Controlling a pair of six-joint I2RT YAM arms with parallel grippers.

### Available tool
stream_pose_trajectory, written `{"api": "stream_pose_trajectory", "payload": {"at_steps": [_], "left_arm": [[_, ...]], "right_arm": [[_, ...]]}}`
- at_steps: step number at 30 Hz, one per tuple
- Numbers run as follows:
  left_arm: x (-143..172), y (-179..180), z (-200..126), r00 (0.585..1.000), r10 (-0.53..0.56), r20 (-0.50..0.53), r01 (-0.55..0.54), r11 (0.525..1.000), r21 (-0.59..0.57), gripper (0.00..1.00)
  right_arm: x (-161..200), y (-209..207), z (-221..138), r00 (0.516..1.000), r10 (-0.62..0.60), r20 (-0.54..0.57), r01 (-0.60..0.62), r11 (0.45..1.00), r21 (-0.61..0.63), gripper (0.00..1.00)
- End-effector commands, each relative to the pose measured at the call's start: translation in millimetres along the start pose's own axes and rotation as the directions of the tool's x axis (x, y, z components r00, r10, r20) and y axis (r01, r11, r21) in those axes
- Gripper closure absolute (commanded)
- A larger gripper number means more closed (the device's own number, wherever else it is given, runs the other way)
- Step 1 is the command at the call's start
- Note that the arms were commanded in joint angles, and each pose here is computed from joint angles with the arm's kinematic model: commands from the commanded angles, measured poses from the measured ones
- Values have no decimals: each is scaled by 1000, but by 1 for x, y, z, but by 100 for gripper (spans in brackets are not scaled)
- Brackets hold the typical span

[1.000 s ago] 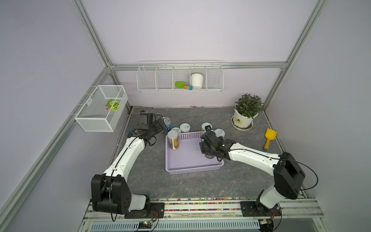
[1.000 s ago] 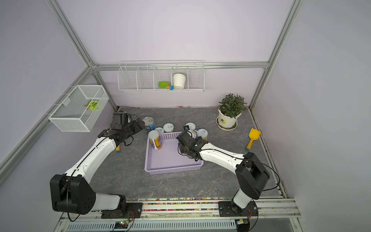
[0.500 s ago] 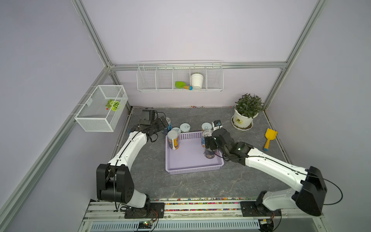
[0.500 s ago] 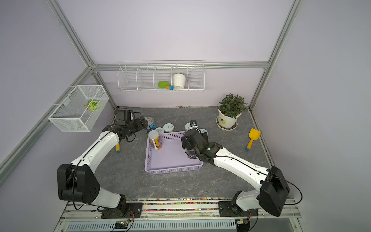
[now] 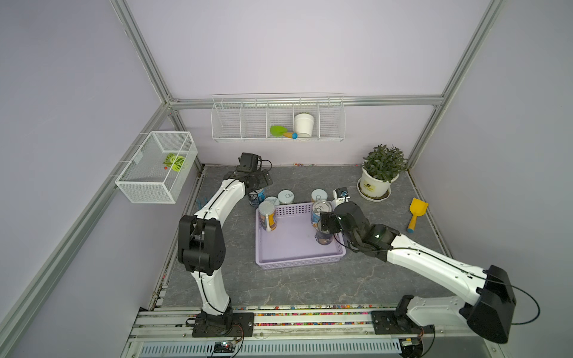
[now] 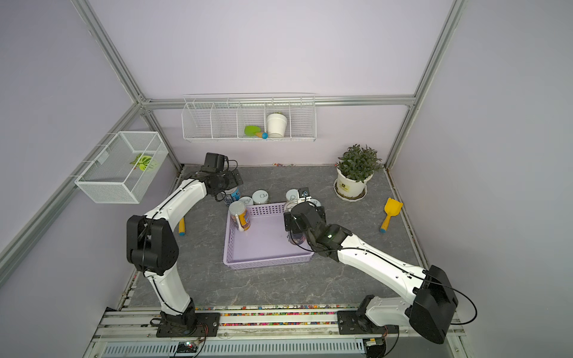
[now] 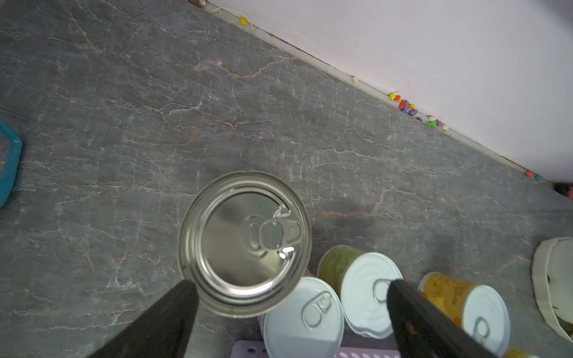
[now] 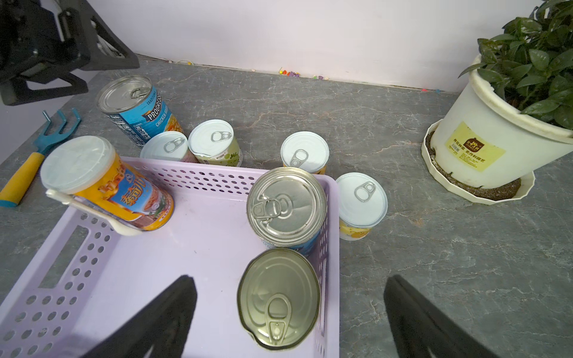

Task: Put the canned food in the basket
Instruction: Pick up the canned food from the center of the board.

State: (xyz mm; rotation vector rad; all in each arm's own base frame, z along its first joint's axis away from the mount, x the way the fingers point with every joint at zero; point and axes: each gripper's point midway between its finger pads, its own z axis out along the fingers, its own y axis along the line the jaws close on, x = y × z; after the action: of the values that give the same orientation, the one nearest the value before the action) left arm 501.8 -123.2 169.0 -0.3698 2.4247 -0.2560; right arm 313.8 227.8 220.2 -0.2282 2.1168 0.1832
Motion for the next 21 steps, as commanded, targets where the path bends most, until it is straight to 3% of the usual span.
{"api": "stream_pose_trajectory", "payload": {"at_steps": [1,7,21], "left_arm": [[-3,11,1,1000,-1,-14,0,997,-81,1],[2,22,4,1000,9,-16,-11,991,-130,0],[16,25,46,996,22,-83,-35,986,-160,0]], "right_arm": [[1,-4,0,1000,-14,12,14,1000,18,2],[4,-1,6,1000,-21,-5,21,1000,14,2],[11,7,17,998,-42,-48,42,999,3,2]]}}
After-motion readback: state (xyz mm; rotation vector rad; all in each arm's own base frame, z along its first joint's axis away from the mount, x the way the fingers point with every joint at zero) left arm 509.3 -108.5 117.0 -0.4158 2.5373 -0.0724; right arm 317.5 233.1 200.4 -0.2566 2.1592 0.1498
